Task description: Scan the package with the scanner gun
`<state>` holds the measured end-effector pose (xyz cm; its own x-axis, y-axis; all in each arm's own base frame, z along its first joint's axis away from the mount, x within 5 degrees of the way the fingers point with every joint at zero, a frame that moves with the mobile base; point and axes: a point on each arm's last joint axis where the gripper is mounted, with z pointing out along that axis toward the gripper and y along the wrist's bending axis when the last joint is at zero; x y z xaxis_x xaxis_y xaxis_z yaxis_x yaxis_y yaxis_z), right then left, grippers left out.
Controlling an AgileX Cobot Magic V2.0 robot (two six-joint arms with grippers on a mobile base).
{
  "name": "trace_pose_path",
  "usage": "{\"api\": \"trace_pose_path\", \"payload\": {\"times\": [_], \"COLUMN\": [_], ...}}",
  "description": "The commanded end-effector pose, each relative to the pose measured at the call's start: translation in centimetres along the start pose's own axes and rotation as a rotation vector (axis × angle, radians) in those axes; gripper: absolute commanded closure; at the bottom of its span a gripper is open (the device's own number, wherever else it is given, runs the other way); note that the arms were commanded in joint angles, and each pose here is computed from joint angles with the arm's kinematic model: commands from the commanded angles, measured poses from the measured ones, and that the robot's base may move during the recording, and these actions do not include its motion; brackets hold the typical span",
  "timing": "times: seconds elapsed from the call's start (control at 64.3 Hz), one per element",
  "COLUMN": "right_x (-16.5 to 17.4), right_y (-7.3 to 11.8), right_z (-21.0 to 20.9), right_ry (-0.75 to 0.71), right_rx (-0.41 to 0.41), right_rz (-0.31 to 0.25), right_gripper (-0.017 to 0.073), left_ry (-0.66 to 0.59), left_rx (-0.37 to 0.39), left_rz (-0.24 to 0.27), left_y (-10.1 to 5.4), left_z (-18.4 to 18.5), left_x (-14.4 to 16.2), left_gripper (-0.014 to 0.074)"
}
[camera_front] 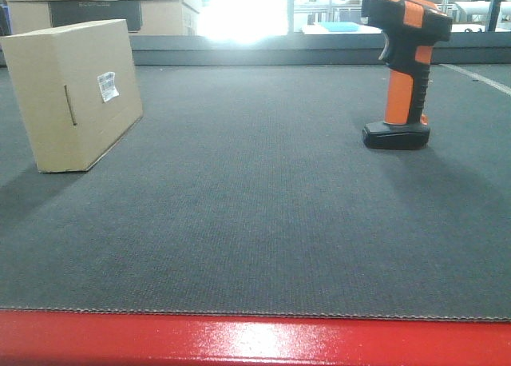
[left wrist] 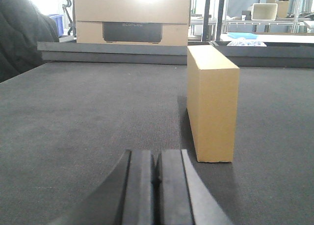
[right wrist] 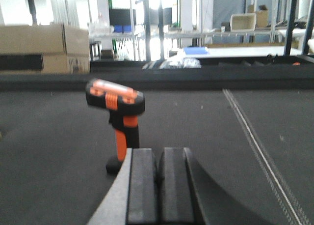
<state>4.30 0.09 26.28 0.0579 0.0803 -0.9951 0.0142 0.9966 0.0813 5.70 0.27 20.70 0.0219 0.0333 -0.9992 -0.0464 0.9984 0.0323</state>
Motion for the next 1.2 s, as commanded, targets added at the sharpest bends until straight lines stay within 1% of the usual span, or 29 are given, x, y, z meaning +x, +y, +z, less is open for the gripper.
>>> {"api": "trace_pose_path", "payload": {"times": [0.0,0.218,0.28,0.327,0.404,0.498,0.607,0.747,1.182], "right_x": [1.3,5.5,5.3,5.5,5.5,5.5,5.5,5.7,5.7], "right_y": [-0.1,-0.7,-0.8,-0.9,-1.0,-1.1,-1.1,-1.1,-1.1], "right_z": [0.3,1.0,1.0,1.0,1.0,1.0,1.0,1.0,1.0], "right_ry": [-0.007,0.029,0.004,0.026,0.024,0.022,0.027,0.043,0.043], "right_rx": [0.004,0.030,0.042,0.052,0.078,0.098,0.098,0.096,0.096], "right_rz": [-0.026,-0.029,-0.030,-0.035,-0.051,-0.052,-0.051,-0.030,-0.030], "right_gripper": [0.0727,0.0727,0.0727,0.0727,0.0727,0.0727,0.0727,0.0727,0.0727], "left_ry": [-0.031,-0.031,-0.031,-0.031,-0.031,-0.031,-0.031,-0.031,-0.031], "left_rx": [-0.004,-0.004,-0.004,-0.004,-0.004,-0.004,-0.004,-0.004,-0.004], "left_rz": [-0.005,-0.005,-0.005,-0.005,-0.005,-0.005,-0.005,-0.005,-0.005], "left_y": [0.0,0.0,0.0,0.0,0.0,0.0,0.0,0.0,0.0], "left_z": [-0.1,-0.1,-0.1,-0.1,-0.1,-0.1,-0.1,-0.1,-0.1], "left_x": [-0.3,-0.3,-0.3,-0.3,-0.3,-0.3,-0.3,-0.3,-0.3], "left_gripper": [0.0704,0.0704,0.0704,0.0704,0.0704,0.0704,0.0704,0.0704,0.0704]}}
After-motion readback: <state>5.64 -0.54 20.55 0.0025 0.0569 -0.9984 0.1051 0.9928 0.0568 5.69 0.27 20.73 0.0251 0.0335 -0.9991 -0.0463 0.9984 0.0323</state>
